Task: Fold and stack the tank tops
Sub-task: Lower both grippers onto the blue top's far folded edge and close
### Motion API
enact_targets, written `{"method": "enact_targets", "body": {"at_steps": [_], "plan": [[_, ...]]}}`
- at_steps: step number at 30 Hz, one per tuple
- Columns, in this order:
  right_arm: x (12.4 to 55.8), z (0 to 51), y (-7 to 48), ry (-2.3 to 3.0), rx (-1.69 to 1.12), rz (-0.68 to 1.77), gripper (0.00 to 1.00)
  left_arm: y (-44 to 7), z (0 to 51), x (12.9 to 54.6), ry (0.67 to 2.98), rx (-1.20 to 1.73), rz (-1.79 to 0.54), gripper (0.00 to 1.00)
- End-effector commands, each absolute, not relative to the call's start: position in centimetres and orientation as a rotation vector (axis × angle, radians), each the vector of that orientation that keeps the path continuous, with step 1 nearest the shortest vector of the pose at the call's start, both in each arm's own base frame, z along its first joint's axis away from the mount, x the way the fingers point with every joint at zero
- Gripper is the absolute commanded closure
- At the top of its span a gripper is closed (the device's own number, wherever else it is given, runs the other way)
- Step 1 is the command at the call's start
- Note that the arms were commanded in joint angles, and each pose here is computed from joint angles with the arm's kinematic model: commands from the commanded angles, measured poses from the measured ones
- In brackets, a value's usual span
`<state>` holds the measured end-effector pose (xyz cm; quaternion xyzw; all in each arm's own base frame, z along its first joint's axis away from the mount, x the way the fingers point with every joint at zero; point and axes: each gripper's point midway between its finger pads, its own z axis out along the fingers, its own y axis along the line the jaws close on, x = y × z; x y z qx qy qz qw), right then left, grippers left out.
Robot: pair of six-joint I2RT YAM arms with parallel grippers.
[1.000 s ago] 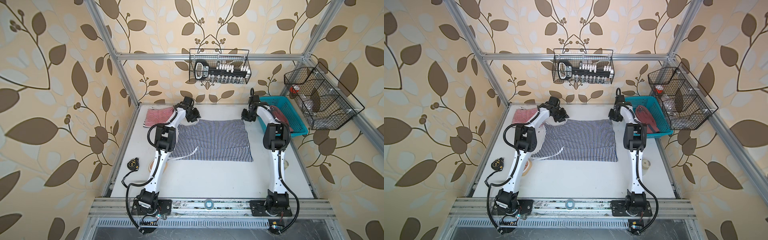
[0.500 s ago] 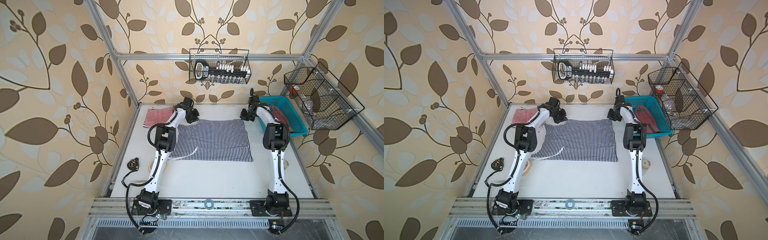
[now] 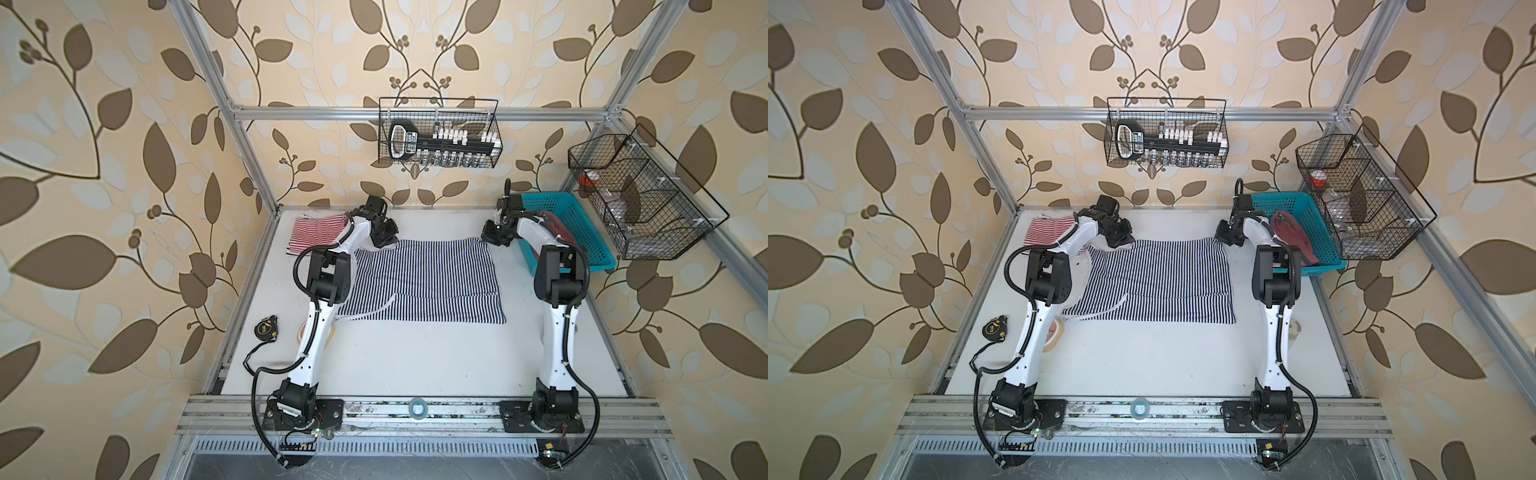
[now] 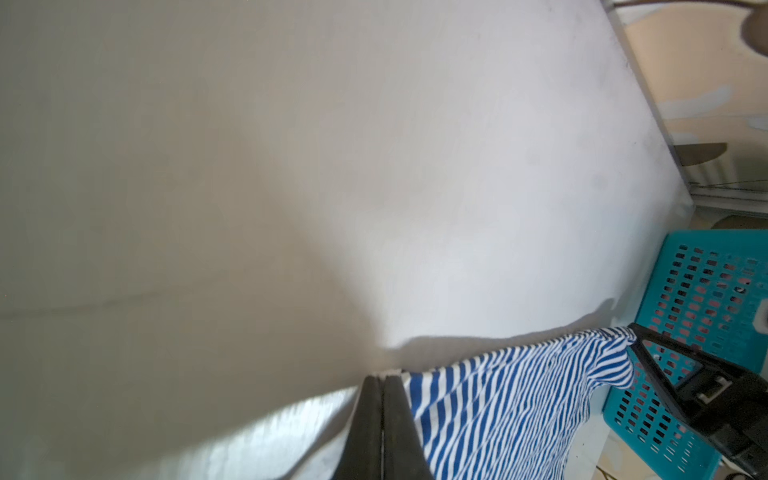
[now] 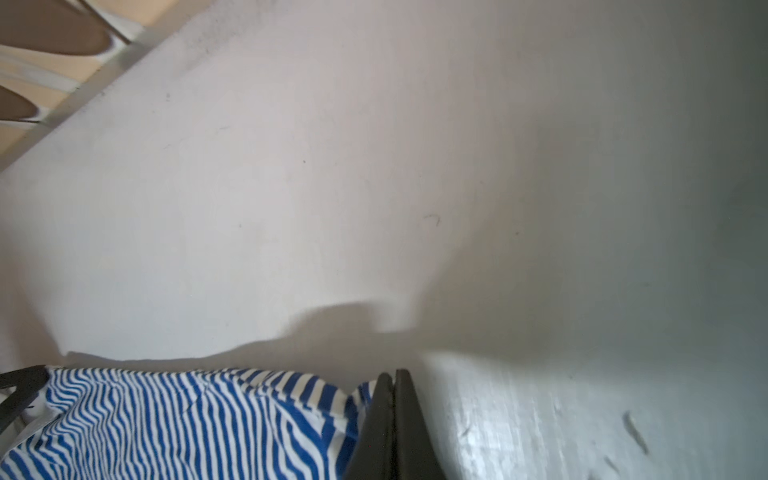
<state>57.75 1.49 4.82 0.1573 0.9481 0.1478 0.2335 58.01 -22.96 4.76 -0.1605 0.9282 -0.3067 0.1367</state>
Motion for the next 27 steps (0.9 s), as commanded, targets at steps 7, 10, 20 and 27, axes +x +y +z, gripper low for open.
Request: {"method": "enact_targets", "body": {"at_steps": [7, 10, 20, 27], "plan": [[57.4, 8.9, 1.7, 2.495, 0.381, 0.438, 1.00, -23.7, 13.1, 57.7, 2.558, -0.302, -0.921, 1.00], [56.8, 9.7, 1.5, 2.466, 0.376, 0.415, 1.00, -23.7, 13.3, 57.1, 2.560, -0.289, -0.911, 1.00], [53.6, 10.7, 1.7, 2.460, 0.354, 0.413, 1.00, -22.9, 12.6, 54.4, 2.621, -0.278, -0.864, 1.00], [50.4, 10.0, 1.9, 2.488, 0.354, 0.409, 1.00, -22.4, 11.6, 51.7, 2.673, -0.279, -0.833, 1.00]]}}
